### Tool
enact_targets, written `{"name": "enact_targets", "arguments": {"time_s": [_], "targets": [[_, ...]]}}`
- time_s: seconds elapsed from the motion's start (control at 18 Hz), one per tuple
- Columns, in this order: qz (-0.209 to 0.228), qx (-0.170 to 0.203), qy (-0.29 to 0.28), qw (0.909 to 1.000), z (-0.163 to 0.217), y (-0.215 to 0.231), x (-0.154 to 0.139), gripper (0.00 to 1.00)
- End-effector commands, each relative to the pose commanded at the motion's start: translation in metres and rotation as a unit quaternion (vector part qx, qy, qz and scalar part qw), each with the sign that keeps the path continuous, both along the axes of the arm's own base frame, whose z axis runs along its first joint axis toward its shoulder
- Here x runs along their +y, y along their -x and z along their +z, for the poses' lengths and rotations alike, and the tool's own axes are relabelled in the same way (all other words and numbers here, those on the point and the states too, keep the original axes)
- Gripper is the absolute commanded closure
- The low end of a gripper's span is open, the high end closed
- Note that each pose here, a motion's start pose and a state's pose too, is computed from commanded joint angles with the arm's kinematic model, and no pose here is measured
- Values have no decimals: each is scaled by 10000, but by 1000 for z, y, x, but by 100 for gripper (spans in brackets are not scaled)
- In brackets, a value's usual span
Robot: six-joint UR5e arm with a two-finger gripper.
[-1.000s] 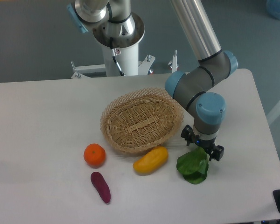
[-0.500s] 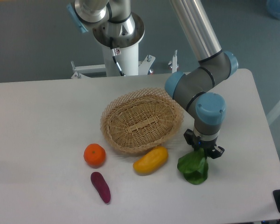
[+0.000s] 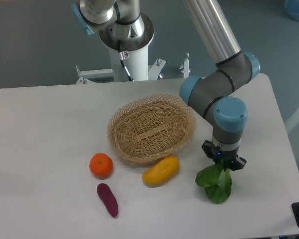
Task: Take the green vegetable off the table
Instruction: 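Lift the grasped bok choy up off the table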
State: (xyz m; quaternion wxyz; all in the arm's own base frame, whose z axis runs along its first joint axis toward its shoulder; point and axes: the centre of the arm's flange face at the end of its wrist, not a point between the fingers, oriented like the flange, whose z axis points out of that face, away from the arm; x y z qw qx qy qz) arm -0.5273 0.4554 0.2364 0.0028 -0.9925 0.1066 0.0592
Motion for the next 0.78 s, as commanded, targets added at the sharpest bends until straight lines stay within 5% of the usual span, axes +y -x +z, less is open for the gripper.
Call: {"name": "enact_targets", "arguments": {"time_s": [0.78], "targets": [[90, -300, -139, 9994, 80, 49, 4, 77]]}}
